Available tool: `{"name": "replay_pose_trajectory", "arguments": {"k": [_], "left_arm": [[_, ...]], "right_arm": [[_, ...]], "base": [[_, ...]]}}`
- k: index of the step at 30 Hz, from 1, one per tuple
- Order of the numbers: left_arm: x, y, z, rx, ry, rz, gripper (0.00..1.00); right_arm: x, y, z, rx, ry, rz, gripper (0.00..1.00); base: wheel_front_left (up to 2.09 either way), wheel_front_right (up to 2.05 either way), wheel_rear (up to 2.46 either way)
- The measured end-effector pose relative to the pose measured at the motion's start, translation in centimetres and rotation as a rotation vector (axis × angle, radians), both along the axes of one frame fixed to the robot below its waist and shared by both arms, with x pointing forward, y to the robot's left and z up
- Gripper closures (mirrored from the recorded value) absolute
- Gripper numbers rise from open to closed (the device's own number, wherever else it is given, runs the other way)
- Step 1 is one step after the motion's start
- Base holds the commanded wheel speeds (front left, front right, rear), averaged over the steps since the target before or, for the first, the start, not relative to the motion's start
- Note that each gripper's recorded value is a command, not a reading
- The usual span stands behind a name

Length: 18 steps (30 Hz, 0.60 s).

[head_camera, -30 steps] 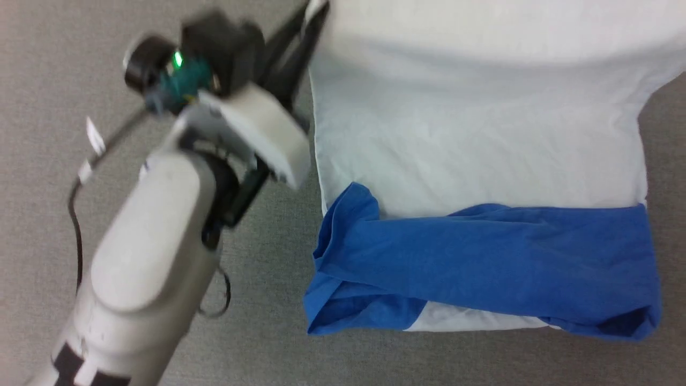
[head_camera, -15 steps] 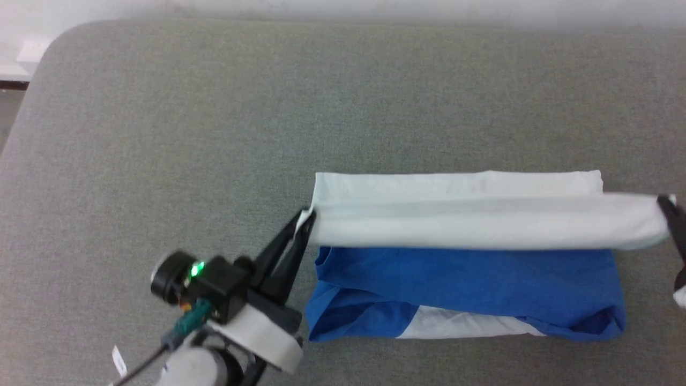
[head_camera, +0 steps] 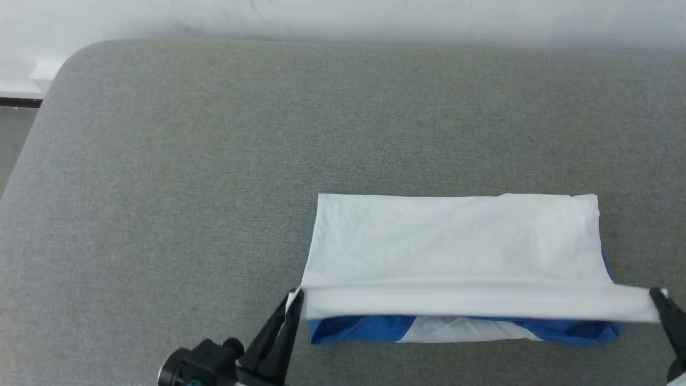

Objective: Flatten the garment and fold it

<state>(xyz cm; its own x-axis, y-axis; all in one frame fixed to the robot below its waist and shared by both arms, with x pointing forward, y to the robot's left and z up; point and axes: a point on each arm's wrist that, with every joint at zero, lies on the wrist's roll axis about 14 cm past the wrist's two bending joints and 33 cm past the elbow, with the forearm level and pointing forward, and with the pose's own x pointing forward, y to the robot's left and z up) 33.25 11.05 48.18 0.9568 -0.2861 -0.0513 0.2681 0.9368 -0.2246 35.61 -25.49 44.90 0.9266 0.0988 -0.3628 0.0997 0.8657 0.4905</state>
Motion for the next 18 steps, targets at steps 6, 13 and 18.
{"name": "replay_pose_trajectory", "arguments": {"k": [6, 13, 18], "left_arm": [[-1.8, -1.2, -2.6, 0.016, 0.094, -0.066, 0.85], [-2.6, -1.4, -5.2, 0.058, 0.179, -0.092, 0.0], [-2.1, -0.8, -4.8, 0.034, 0.17, -0.058, 0.0]], "right_arm": [[-1.7, 0.9, -0.7, 0.029, 0.038, 0.007, 1.0], [-2.1, 1.1, -1.5, 0.003, 0.074, 0.025, 0.0], [-1.8, 1.2, -1.0, -0.004, 0.07, 0.043, 0.0]], "base": [[0.0, 0.0, 0.0], [0.0, 0.0, 0.0], [0.0, 0.0, 0.0]]}}
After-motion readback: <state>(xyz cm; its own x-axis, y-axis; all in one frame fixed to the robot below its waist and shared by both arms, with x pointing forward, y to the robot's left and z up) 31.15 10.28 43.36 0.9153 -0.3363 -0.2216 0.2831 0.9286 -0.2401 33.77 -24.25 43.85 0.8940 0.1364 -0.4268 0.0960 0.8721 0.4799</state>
